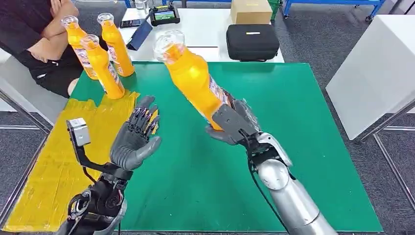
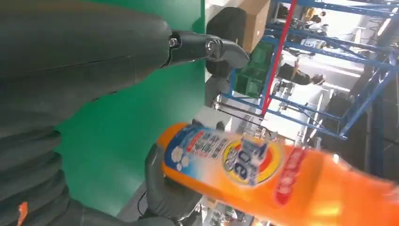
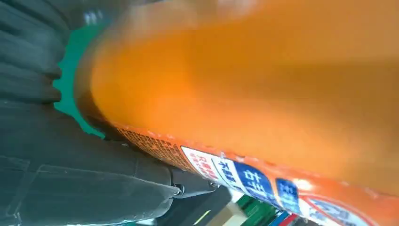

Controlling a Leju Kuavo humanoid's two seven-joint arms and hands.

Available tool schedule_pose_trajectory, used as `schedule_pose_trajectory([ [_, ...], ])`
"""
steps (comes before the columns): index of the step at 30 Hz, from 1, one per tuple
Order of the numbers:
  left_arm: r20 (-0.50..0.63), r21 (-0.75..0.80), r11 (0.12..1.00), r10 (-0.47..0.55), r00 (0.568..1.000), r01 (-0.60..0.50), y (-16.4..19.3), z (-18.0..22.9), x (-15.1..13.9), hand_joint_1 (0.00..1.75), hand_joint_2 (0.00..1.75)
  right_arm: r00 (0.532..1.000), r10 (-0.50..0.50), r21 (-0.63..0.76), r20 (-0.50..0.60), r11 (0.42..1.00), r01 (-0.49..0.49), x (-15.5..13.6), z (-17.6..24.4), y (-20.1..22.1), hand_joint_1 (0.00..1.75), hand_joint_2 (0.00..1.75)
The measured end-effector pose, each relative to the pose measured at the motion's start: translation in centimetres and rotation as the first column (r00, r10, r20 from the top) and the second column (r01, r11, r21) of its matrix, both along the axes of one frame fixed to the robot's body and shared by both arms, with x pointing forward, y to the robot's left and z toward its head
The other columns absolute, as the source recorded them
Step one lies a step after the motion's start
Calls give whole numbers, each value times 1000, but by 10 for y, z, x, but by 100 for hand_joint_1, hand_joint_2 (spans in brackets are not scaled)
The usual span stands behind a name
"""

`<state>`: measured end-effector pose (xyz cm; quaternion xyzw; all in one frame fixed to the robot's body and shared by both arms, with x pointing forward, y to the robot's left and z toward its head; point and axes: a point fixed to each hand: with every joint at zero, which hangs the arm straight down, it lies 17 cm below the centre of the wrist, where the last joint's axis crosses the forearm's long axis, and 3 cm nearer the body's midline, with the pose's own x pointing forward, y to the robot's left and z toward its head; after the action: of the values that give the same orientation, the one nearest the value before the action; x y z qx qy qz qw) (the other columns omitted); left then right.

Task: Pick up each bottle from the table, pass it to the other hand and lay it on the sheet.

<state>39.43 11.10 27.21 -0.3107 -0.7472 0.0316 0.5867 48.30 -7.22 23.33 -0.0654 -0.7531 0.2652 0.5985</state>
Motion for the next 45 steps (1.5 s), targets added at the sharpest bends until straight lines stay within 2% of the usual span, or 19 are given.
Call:
schedule_pose_trajectory([
  [13,86,36,991,123,989,-127,3,17,-1,0,175,983,171,-62,-72,982,-176,-19,0,87,175,175],
  [22,112,24,974,222,969,-226,19,27,0,0,175,940,326,-120,-104,934,-337,-64,-12,150,175,175],
  [33,74,-15,959,283,956,-283,40,17,-9,0,175,896,425,-192,-127,876,-443,-105,-32,184,175,175],
  [34,69,-15,959,284,956,-284,41,15,-10,161,175,893,431,-199,-129,871,-449,-107,-34,186,175,175],
  [35,65,-15,958,286,956,-286,42,14,-11,175,175,891,434,-206,-130,868,-453,-109,-35,187,175,175],
  [45,80,-35,951,309,948,-307,50,16,-15,175,175,872,473,-236,-123,840,-489,-110,-35,192,175,175],
])
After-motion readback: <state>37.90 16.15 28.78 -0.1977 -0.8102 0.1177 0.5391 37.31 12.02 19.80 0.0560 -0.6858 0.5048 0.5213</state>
